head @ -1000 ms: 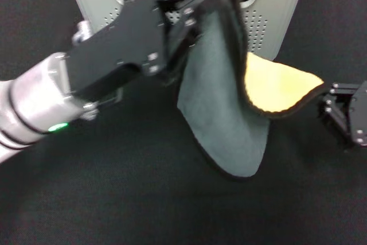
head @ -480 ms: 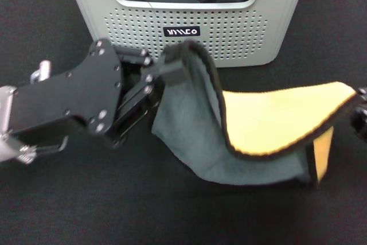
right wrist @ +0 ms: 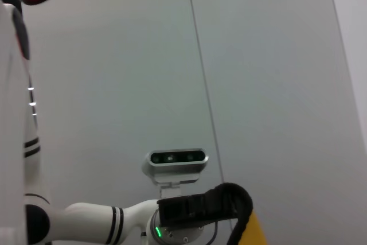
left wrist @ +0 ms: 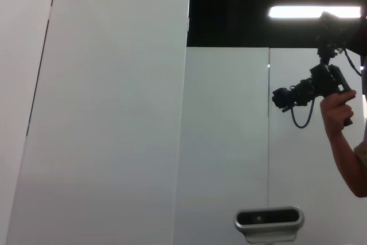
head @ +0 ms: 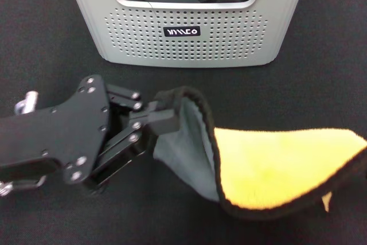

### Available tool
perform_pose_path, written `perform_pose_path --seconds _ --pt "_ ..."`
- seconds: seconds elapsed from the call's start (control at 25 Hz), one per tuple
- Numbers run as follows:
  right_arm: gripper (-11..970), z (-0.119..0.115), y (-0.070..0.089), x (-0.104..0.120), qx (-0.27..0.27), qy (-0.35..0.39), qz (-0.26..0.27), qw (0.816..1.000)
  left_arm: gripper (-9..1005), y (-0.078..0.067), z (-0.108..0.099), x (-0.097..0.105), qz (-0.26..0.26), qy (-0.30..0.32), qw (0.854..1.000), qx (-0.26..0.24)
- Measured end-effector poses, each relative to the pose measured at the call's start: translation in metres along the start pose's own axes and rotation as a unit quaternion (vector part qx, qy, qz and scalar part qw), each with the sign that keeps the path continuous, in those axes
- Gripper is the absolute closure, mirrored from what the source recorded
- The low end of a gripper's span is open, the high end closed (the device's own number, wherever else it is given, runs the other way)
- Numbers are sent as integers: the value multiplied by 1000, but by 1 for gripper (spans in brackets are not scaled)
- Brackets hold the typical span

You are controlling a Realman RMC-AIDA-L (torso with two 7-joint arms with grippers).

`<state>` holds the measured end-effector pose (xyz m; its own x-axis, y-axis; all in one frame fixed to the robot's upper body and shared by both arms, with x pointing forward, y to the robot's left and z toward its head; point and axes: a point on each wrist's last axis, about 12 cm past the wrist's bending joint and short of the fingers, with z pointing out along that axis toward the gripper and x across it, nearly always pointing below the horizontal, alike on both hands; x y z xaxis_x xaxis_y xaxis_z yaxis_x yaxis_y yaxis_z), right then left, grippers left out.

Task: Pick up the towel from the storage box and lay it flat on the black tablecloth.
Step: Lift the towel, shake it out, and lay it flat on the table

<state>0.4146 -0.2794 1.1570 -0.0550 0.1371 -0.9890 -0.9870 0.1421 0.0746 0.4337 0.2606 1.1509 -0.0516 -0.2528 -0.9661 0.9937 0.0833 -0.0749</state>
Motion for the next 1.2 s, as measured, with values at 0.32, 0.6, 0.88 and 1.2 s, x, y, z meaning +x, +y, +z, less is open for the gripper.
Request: perform_pose_path --seconds 0.32,0.6,0.88,1.2 --pt "952 -6 32 2 9 -1 12 1000 976 -35 -25 -8 -15 -14 1000 -8" --pt "952 -1 50 6 -23 1 34 999 976 -64 -32 -16 -66 -24 998 2" --pt "952 -1 44 33 -43 -14 74 996 976 -47 -52 9 -152 -47 986 -50" --pt "951 -6 -7 73 40 -47 125 990 975 5 -48 49 -200 -41 976 -79"
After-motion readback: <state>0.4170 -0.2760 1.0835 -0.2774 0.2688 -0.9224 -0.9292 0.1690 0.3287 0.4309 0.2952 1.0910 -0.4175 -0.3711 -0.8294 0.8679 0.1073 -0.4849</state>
